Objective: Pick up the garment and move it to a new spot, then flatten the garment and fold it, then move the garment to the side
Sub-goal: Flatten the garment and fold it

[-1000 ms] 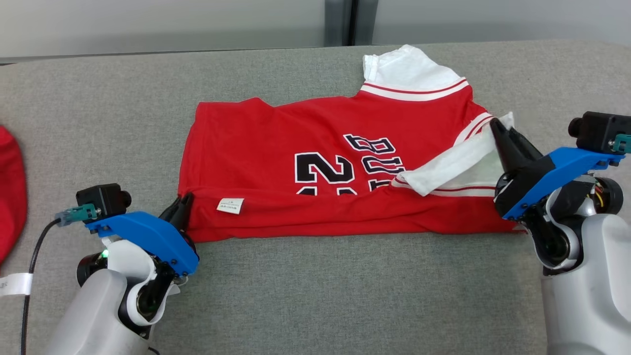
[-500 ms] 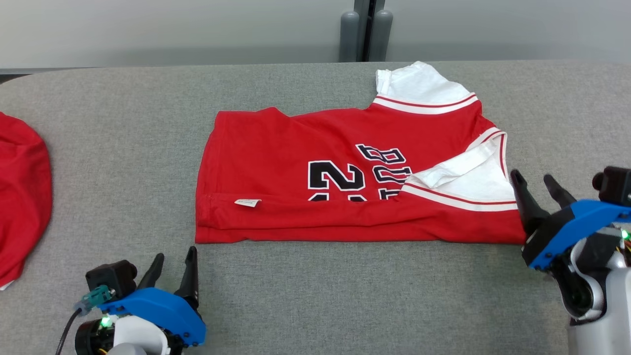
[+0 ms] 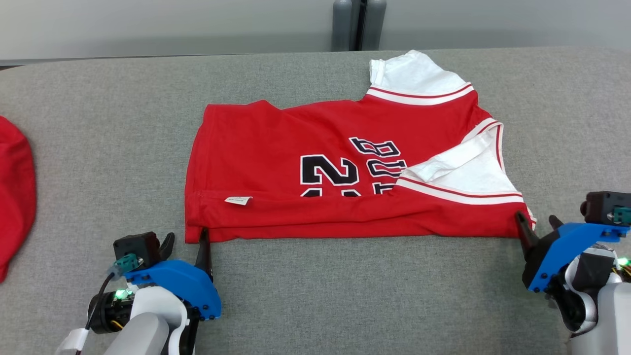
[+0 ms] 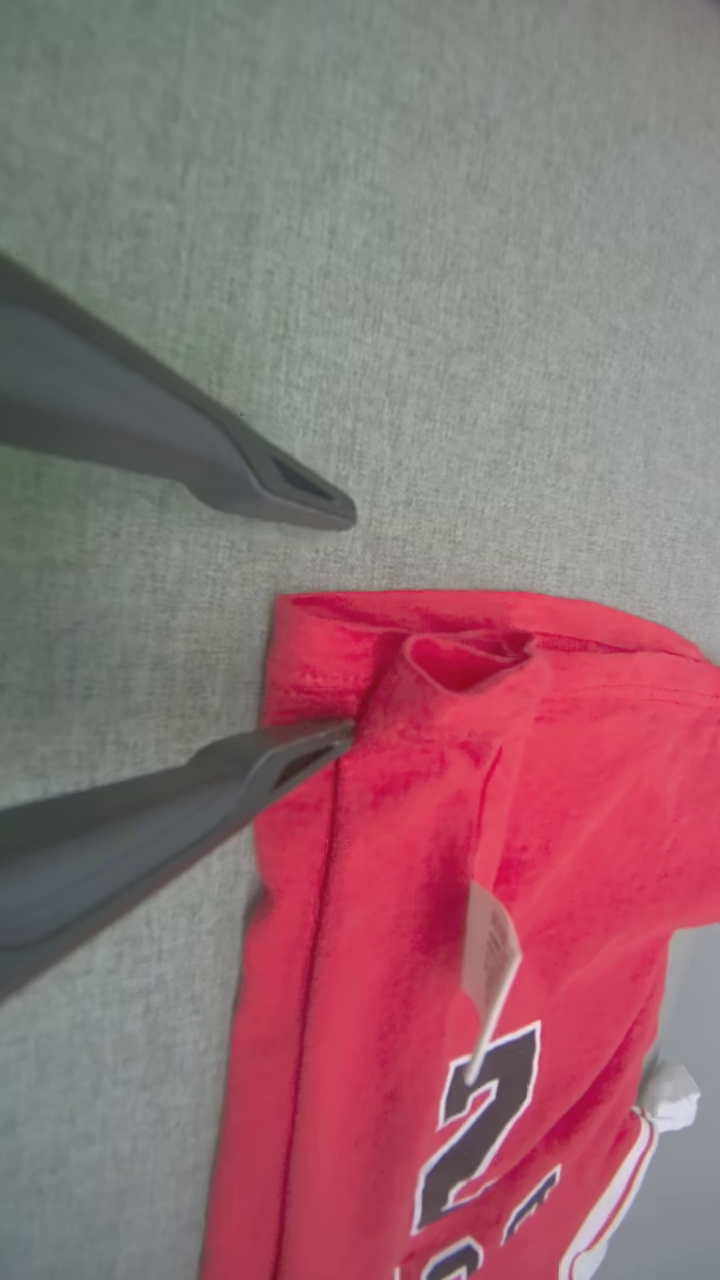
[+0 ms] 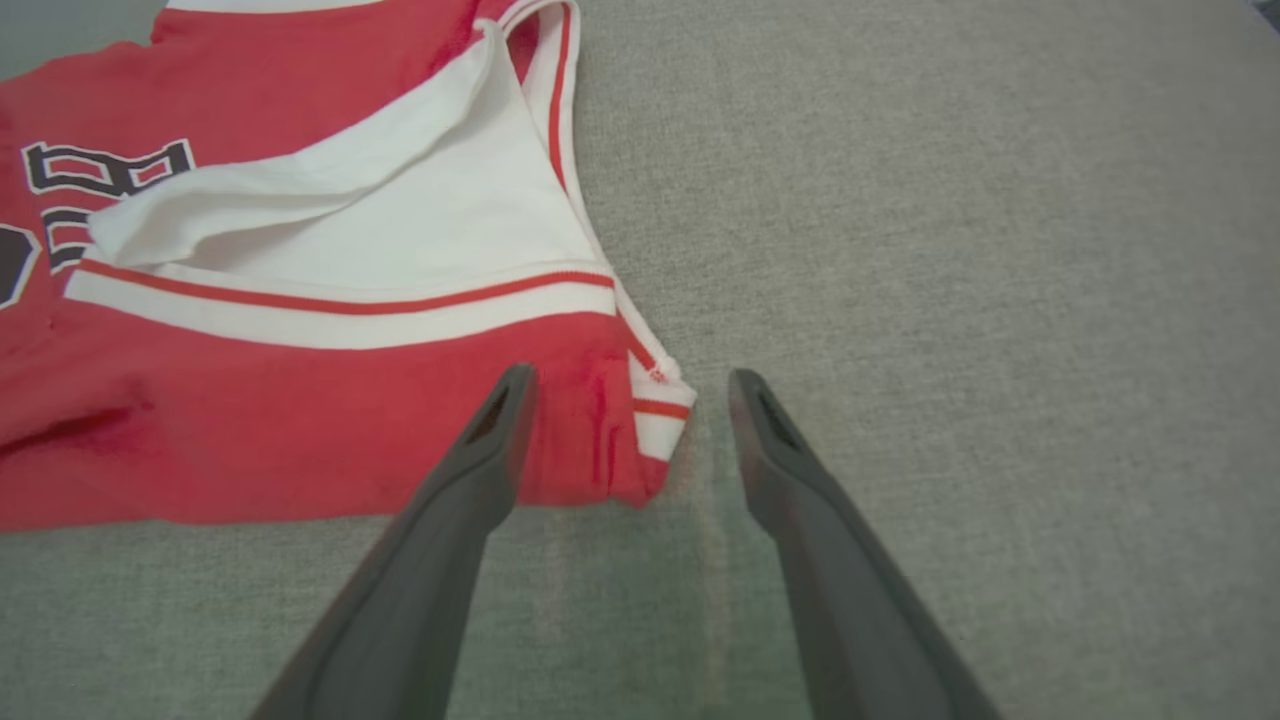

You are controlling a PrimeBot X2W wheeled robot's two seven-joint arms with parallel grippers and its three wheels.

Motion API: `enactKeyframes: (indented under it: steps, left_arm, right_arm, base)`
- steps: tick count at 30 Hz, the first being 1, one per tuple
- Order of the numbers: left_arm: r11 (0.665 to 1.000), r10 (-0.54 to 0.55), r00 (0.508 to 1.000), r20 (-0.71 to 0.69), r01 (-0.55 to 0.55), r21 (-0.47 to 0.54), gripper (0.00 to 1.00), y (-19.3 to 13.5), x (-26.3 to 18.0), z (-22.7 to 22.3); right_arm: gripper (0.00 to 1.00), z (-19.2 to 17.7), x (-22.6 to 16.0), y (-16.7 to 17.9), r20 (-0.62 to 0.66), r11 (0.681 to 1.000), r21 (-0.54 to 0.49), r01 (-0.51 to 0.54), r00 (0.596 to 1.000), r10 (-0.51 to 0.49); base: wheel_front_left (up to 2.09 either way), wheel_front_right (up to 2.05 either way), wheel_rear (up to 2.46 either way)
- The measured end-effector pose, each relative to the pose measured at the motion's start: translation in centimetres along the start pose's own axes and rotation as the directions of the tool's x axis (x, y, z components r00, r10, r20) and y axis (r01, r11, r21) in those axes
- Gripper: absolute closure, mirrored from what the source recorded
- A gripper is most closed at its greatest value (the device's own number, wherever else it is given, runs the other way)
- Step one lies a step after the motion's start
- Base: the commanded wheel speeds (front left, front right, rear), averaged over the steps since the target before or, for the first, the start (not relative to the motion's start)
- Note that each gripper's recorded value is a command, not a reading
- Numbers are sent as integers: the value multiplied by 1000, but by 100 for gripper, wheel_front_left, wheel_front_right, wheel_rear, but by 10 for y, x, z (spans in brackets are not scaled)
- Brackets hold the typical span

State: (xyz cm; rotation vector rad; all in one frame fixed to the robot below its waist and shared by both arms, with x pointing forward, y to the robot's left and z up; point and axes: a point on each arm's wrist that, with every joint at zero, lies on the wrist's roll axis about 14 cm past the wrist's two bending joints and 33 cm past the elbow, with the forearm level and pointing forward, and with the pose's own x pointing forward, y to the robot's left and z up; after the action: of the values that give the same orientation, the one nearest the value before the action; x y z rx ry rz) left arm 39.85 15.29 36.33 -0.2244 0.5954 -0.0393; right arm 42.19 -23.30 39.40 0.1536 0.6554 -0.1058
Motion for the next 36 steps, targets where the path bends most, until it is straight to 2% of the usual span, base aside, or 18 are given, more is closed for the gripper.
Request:
enactKeyframes:
  steps: [8,16,17,18,19,25,36]
  left_arm:
    - [1000,15,999,-44,-14,11,0,3,12,-7]
    - [1000,-3,995,-104,-1,-32,0,-1,17,-13]
    - [999,-16,993,-115,12,-36,39,-4,17,-14]
    - [999,-27,992,-121,23,-40,69,-6,18,-14]
    - [998,-43,990,-134,38,-46,100,-9,17,-17]
    - [989,-114,983,-144,99,-110,100,-24,12,-18]
    - [974,-109,992,-67,93,-207,100,-7,-31,-8]
  right_arm:
    - [0,-20,16,5,-98,999,-40,1,995,-5]
    - [2,-29,25,10,-146,999,-43,-8,989,1]
    - [74,-30,26,11,-154,999,-50,-13,988,5]
    - [100,-30,26,13,-158,999,-44,-19,987,12]
    - [100,-31,26,15,-162,999,-37,-28,987,21]
    - [100,-25,21,20,-134,999,-11,-43,990,41]
    - [100,-10,-27,-1,-25,999,31,-20,999,21]
  base:
    - [0,0,0]
    - [0,0,0]
    - [0,0,0]
    - [0,0,0]
    - [0,0,0]
    - [0,0,0]
    - [0,0,0]
